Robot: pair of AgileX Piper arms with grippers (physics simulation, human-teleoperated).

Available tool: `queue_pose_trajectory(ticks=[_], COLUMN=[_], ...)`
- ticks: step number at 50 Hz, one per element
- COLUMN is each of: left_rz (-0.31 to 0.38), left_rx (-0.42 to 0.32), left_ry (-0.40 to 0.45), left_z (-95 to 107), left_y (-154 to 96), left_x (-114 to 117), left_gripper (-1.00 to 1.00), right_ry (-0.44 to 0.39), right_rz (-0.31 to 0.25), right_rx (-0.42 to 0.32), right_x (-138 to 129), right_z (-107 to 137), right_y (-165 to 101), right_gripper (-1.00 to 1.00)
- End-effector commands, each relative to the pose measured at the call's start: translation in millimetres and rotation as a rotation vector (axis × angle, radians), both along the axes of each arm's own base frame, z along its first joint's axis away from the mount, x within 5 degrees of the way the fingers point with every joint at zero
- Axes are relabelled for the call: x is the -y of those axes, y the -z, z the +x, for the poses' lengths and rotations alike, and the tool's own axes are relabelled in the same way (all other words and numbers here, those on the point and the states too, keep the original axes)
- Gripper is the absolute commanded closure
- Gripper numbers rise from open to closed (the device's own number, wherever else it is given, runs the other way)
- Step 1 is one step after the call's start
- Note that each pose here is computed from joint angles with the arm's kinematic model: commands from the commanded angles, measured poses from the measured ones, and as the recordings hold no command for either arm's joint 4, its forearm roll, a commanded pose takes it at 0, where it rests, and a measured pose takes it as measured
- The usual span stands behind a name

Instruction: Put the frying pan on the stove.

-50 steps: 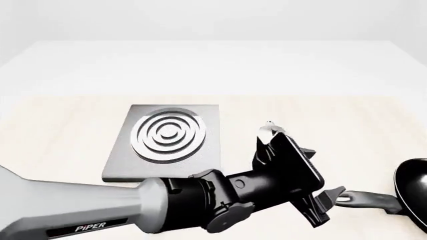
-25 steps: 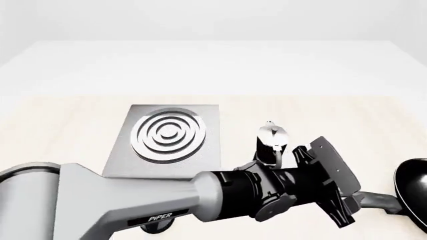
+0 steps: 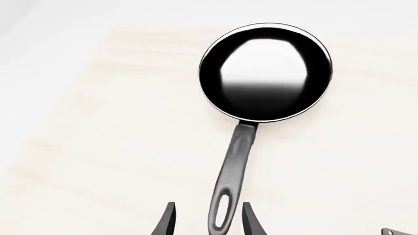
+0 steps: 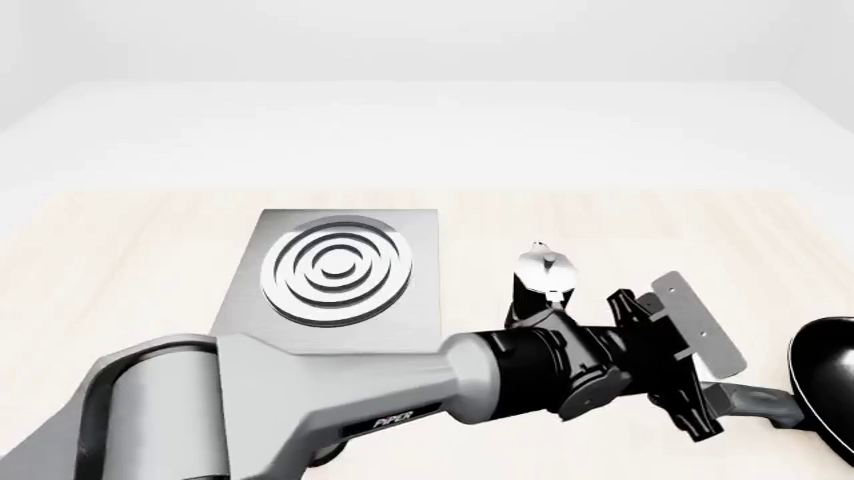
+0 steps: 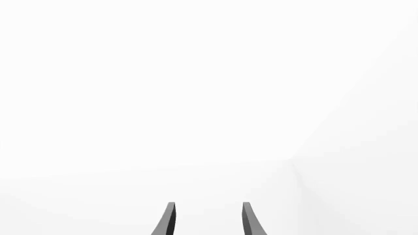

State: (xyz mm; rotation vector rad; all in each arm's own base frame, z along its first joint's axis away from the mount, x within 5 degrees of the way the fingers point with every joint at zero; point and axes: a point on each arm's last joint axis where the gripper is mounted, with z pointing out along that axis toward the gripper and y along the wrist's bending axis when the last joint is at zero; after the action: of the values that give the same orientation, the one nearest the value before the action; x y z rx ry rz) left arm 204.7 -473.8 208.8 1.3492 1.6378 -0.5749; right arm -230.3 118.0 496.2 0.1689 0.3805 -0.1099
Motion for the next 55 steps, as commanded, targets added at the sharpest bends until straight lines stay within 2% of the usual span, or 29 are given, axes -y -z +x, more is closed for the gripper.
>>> queue_pose_trajectory(ticks=[1,8,16,23,30,48,55], left_rz=[0.025,0.041,0.054,0.060,0.059,0.082,0.101], left_rx=[-0.007,-0.007,-0.008,-0.014,-0.014,-0.021,-0.030], left_ry=[-0.008,-0.024,-0.026,0.006,0.024,0.030,0.029], left_z=[9.6,23.5,27.9,9.6,0.5,1.9,4.0], left_y=[6.9,8.9,10.2,13.5,12.1,16.5,25.8], left_x=[9.0,13.5,17.3,22.2,25.8,35.5,40.4], left_gripper=[-1.00,-1.00,-1.00,-1.00,-1.00,-1.00,-1.00], right_ry=[0.003,0.001,0.001,0.001,0.003,0.005,0.005], right_rz=[0.000,0.000,0.000,-0.001,0.000,-0.004,-0.005], right_rx=[0.004,0.005,0.009,0.010,0.010,0.009,0.010], right_x=[-0.8,-0.9,-1.6,-1.7,-2.3,-1.4,-1.2], right_z=[1.8,1.9,2.4,2.3,3.5,1.1,0.3], right_y=[-0.2,-0.2,-0.4,-0.4,-0.4,-0.4,-0.4], right_gripper=[-1.00,-1.00,-1.00,-1.00,-1.00,-1.00,-1.00])
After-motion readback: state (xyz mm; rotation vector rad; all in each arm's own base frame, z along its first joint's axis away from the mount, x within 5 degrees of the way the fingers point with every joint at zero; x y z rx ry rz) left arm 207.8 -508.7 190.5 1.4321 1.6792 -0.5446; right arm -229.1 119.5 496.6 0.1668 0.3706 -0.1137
